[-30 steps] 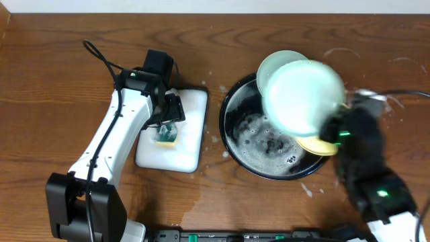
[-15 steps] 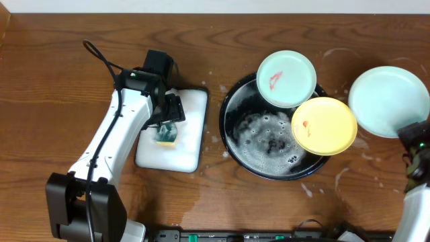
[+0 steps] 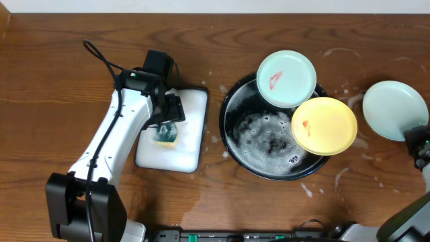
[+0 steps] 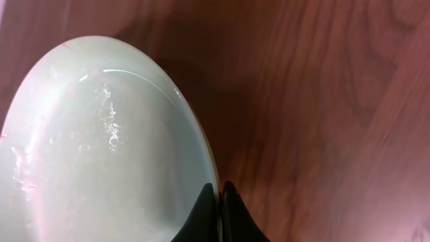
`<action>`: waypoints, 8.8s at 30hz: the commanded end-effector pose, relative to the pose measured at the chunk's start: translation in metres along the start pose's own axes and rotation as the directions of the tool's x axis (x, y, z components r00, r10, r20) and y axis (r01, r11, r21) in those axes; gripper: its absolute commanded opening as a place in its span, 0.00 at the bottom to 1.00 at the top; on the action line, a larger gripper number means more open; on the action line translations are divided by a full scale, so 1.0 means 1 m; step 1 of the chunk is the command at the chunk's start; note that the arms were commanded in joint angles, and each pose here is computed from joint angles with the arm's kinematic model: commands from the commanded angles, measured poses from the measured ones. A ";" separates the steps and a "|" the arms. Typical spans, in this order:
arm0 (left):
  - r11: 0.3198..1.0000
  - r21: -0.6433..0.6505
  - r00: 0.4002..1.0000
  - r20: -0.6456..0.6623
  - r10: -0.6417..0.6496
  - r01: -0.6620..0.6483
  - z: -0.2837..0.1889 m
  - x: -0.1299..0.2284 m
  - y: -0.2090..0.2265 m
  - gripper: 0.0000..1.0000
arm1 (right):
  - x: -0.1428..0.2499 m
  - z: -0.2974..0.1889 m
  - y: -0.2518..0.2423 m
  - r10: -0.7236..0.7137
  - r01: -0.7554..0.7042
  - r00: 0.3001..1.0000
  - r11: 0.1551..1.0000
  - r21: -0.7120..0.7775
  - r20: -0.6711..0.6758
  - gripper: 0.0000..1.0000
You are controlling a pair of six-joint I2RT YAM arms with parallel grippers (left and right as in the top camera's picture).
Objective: Clean dirty plates on tray and stack at the side
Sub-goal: 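Lift the pale green plate out and place it right of the basin, then grasp the yellow plate rim with the right gripper and pull it down, then grasp the green sponge in the foam tray with the left gripper, then carry the sponge with the left gripper onto the yellow plate, then scrub the yellow plate with the sponge while right gripper holds its rim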
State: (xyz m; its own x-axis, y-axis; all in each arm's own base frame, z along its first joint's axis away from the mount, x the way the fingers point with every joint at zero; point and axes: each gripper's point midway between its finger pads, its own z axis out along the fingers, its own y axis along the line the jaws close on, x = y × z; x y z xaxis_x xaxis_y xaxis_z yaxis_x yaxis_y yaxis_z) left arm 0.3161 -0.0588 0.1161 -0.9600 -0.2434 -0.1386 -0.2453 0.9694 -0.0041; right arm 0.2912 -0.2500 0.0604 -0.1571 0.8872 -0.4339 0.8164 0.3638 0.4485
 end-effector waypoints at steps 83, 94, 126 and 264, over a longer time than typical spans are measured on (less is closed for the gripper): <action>1.000 -0.009 1.000 0.001 -0.001 0.001 -0.001 0.002 0.003 0.81 | 0.234 -0.091 0.121 -0.862 0.817 0.305 0.455 -0.353 -0.404 0.48; 1.000 -0.009 1.000 0.001 -0.001 0.001 -0.001 0.002 0.003 0.81 | 0.270 -0.036 0.084 -0.812 0.739 0.249 0.512 -0.438 -0.529 0.34; 0.992 -0.124 0.997 0.063 0.046 -0.037 0.047 -0.010 0.018 0.79 | 0.272 -0.028 0.063 -0.731 0.752 0.283 0.571 -0.330 -0.621 0.01; 0.905 0.292 0.950 0.057 0.306 -0.309 0.112 0.075 -0.253 0.07 | 0.321 -0.034 0.106 -0.858 0.773 0.195 0.433 -0.463 -0.476 0.01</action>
State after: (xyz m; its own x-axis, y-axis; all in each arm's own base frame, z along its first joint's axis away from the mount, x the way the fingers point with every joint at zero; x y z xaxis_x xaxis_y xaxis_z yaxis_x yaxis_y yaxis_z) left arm 0.3287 -0.3034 0.0099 -0.9626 0.0830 -0.2580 0.1256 0.9802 -0.1529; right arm 0.3116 0.0876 0.0033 -0.9941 0.0265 -0.1052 -0.0018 0.9656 0.2600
